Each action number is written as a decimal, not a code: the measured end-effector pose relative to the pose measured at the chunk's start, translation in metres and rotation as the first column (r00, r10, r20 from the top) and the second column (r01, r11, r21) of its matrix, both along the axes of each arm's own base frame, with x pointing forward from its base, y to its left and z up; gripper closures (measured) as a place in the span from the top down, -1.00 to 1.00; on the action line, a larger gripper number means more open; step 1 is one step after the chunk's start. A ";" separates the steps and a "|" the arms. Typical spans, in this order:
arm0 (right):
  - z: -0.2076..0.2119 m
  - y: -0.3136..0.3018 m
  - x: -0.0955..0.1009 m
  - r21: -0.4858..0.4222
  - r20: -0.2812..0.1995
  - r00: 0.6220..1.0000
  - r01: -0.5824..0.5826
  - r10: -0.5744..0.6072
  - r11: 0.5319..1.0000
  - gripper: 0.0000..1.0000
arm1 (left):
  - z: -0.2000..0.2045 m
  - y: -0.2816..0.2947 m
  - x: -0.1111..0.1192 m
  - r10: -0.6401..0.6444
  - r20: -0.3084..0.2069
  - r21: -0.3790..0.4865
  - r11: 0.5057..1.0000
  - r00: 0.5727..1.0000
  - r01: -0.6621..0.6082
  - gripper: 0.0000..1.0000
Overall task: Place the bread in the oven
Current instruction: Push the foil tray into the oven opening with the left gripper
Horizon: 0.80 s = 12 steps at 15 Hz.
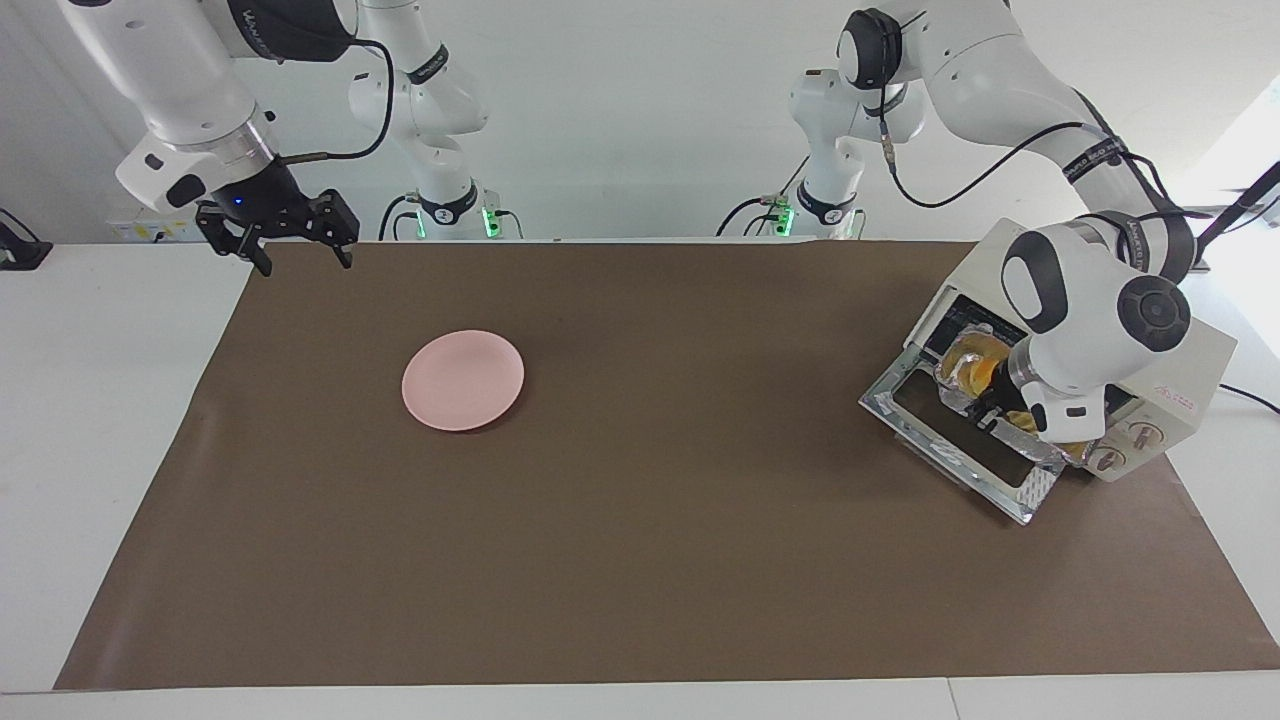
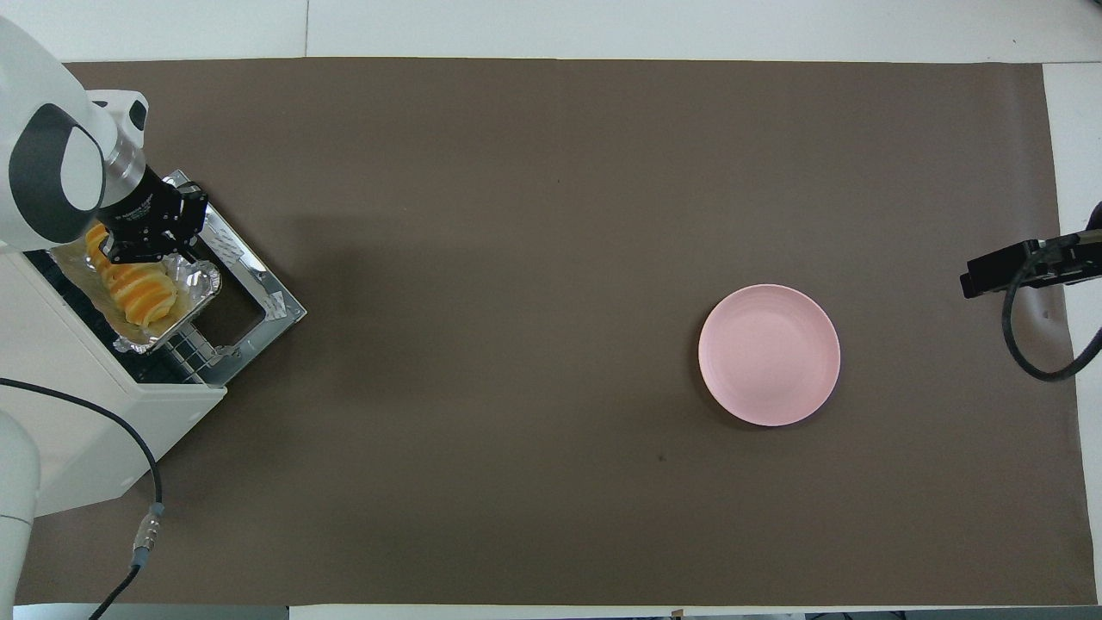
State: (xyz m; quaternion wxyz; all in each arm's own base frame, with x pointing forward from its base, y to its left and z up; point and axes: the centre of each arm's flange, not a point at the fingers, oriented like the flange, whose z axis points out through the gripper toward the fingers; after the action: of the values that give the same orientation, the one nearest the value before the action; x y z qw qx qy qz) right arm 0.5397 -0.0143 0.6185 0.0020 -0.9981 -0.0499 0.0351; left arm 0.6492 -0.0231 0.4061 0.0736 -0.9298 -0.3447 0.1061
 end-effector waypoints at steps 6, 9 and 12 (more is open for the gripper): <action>0.000 0.000 0.000 0.000 0.000 1.000 0.000 0.000 1.000 1.00 | 0.000 -0.006 -0.017 0.000 -0.033 -0.020 1.000 0.999 -0.001 -0.96; 0.000 0.000 0.000 0.000 0.000 1.000 0.000 0.000 1.000 1.00 | 0.002 -0.003 -0.024 0.002 -0.039 -0.032 0.999 0.999 -0.004 -0.96; 0.000 0.000 0.000 0.000 0.000 1.000 0.000 0.000 1.000 1.00 | 0.000 0.001 -0.029 -0.007 -0.049 -0.043 0.999 0.999 0.004 -0.96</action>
State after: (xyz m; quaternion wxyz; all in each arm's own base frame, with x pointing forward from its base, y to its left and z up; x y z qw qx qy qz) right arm 0.5397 -0.0143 0.6185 0.0020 -0.9981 -0.0499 0.0351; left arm 0.6198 -0.0224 0.4057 0.0622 -0.9292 -0.3379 0.1362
